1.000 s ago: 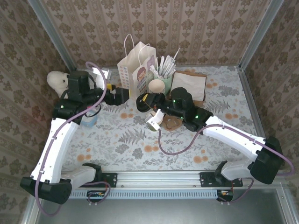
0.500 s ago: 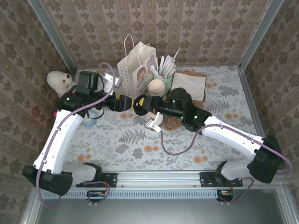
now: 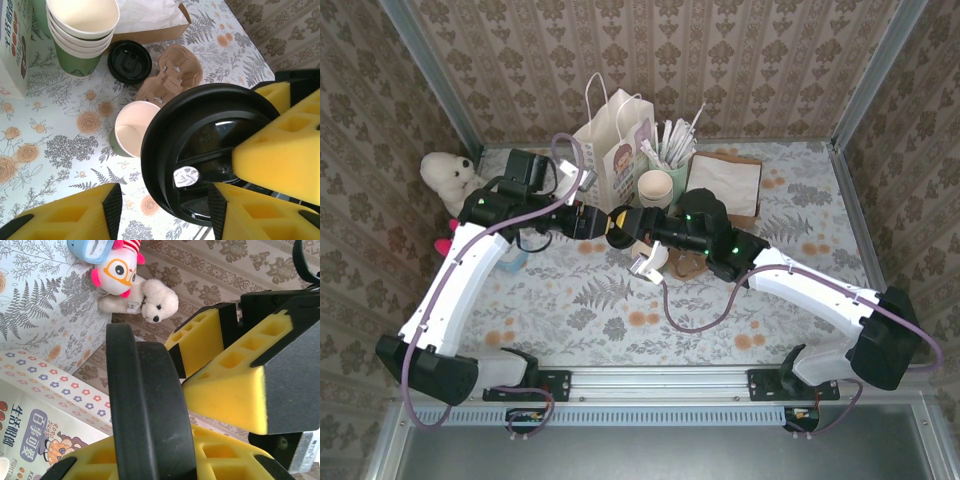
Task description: Pack the takeout coffee
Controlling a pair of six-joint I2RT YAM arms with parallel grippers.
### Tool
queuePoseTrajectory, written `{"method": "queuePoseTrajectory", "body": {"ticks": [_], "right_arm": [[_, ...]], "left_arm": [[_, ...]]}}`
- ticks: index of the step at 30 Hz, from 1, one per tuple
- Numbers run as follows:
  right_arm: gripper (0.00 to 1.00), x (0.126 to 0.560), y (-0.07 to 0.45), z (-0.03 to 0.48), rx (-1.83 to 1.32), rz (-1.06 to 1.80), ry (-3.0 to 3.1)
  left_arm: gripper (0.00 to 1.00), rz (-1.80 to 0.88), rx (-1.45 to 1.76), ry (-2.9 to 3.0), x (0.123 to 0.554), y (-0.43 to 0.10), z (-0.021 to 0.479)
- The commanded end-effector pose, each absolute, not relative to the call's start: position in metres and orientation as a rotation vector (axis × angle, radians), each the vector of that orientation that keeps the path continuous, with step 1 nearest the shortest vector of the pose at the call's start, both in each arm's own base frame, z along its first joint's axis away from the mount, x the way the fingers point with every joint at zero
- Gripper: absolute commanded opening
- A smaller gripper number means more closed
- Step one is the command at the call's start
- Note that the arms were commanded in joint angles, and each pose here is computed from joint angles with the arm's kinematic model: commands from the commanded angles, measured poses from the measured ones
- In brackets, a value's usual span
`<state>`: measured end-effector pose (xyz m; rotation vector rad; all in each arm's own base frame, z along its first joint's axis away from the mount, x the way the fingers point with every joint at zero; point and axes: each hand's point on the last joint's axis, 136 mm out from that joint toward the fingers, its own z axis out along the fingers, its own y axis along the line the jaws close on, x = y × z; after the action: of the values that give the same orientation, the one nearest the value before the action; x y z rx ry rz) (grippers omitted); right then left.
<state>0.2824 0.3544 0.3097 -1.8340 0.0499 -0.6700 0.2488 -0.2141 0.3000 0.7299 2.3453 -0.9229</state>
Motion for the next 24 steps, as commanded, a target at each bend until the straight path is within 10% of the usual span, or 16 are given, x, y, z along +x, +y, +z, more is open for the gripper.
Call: {"method": "queuePoseTrajectory", "body": {"ticks": [1,24], "right_arm": [[0.00,0.277,0.365,0.316,-1.809,-0.776,-0.165],[0.00,0.276,0.375,0.316,-1.795,-0.761,-0.197]], "left_arm": [[0.49,-0.934,0.767,2.334,0.246,-0.217,0.304],[0.28,-1.010,0.849,2.380,0.241,-0.226,0.287]]}}
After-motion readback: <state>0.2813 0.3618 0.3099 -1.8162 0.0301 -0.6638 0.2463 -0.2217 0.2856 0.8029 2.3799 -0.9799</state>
